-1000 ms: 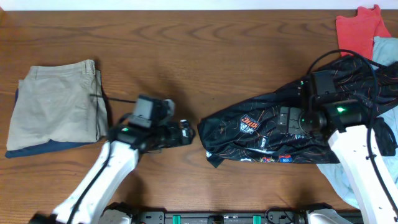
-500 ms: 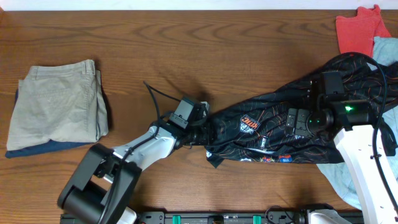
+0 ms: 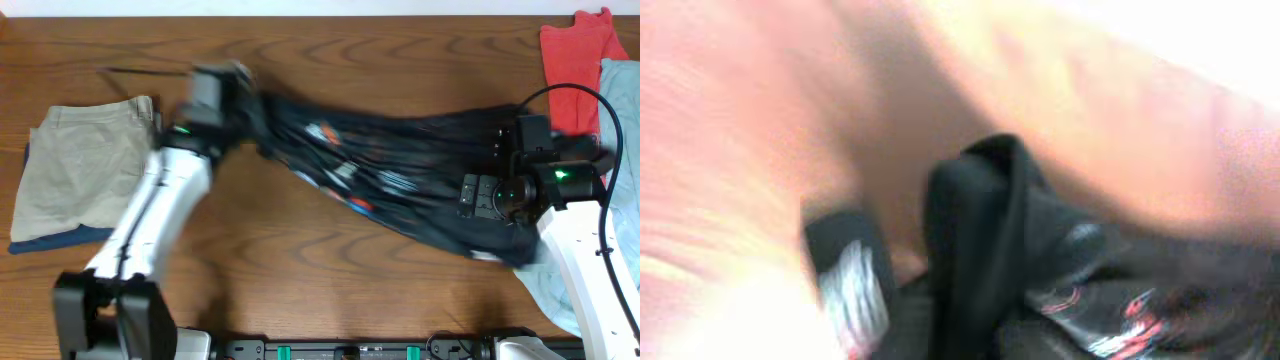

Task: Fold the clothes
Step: 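Grasp the jersey's left end with the left gripper and drag it leftward, then pull the jersey's lower edge down with the left gripper to spread it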

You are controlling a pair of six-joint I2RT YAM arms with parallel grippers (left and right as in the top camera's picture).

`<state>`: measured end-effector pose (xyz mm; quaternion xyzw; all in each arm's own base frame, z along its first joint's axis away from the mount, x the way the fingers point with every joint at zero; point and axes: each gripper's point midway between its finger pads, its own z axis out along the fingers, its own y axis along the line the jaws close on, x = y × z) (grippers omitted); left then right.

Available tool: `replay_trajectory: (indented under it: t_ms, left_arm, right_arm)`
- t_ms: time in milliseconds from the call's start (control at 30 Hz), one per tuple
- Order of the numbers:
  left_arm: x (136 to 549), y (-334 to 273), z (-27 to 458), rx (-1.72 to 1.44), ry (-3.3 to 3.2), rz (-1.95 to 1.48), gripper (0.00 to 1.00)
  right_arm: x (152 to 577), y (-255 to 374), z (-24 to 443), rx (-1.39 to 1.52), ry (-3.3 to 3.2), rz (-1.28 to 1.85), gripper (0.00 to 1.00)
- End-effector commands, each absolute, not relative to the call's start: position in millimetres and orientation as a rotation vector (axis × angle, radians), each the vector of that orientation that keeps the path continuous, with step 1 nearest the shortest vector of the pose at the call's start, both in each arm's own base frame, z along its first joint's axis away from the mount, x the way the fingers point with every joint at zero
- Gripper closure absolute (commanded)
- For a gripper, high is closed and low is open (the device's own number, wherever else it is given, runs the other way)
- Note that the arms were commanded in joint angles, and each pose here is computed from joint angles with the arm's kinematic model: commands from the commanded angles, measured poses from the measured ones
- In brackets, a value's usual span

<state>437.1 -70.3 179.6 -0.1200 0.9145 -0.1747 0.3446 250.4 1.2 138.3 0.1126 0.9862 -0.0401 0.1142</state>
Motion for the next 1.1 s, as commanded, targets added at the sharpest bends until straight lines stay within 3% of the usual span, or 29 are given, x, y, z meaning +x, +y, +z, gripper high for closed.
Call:
replay_trajectory:
  t_ms: [0,267,533,800,1067]
  left_arm:
    - [442.5,-29.9,204.2,-0.381,2.325,-0.445,0.01]
    - [358.0,-68.0,141.7,-0.447,2.750,-0.646,0.02]
    - [274.9,-133.4,91.7,-0.309,3.088,-0.637,0.02]
    - [232.8,-192.0,34.2,-0.411,3.140,-0.660,0.02]
    - [233.8,-231.5,6.1,-0.374,3.068,-0.648,0.01]
  right_arm:
    - [251.0,-1.6,139.9,0.359,2.881,-0.124,0.01]
    - [252.8,-1.4,140.4,0.359,2.873,-0.122,0.01]
    - [253.5,-1.4,140.5,0.359,2.871,-0.121,0.01]
    - [253.5,-1.4,140.4,0.358,2.871,-0.121,0.01]
    - [253.6,-1.4,140.6,0.352,2.871,-0.122,0.01]
